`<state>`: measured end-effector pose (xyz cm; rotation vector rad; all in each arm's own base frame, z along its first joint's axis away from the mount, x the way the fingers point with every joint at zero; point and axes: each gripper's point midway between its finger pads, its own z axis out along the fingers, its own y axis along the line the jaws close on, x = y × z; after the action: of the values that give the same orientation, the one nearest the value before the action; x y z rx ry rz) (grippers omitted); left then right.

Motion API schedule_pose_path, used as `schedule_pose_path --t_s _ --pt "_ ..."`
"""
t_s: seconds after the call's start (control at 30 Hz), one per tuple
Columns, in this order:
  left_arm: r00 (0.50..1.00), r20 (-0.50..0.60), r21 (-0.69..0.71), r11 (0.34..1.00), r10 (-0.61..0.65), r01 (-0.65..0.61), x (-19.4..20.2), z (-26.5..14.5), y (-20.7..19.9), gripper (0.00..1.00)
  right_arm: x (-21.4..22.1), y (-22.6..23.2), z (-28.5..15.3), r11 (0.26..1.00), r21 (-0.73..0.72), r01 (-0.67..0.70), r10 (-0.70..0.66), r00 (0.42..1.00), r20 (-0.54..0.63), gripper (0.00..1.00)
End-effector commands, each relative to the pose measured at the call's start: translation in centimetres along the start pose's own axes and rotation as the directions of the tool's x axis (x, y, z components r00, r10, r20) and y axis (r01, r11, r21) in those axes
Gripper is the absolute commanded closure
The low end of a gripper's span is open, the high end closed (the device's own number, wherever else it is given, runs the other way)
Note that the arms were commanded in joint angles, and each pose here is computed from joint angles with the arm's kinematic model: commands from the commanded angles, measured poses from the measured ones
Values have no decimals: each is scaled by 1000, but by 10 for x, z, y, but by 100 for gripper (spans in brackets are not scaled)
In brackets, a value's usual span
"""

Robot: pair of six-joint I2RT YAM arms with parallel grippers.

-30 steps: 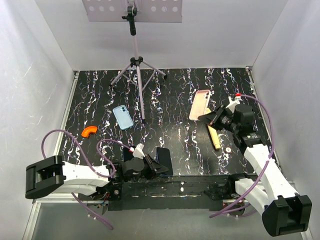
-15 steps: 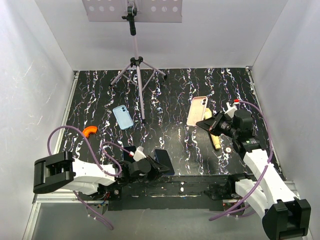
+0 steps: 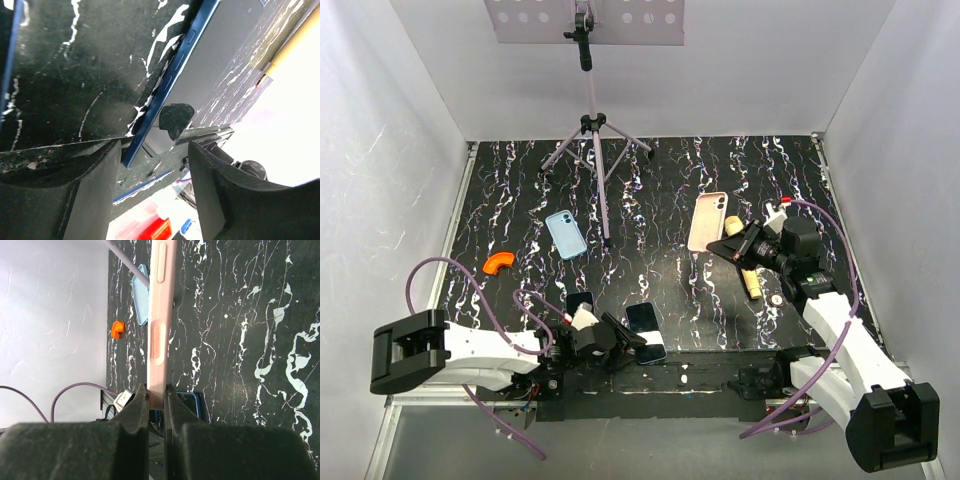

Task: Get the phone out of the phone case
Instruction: Place the phone at the center of the board, then place the phone case at the center of the board.

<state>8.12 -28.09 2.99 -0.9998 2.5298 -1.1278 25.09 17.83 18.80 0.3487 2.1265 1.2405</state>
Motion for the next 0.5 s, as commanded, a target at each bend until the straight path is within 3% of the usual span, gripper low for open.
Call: schedule_pose_path --t_s 0.0,0.1,0.23,0.37,0.47 --pt "998 38 31 998 -50 48 -11 -2 1 45 -2 10 3 998 -56 33 -33 999 7 99" --pt "997 71 24 1000 -7 6 -18 -6 2 43 -2 12 4 997 -62 36 -35 999 2 99" --pt "983 122 28 989 138 -142 -20 -24 -25 30 1 10 6 997 -58 40 -41 999 -11 99" --pt "938 182 26 952 295 -305 -26 -48 -56 21 6 12 13 996 -74 50 -54 997 -58 99" --pt "878 225 60 893 423 -446 -28 -69 -89 16 7 9 25 997 -54 47 -54 989 -135 99"
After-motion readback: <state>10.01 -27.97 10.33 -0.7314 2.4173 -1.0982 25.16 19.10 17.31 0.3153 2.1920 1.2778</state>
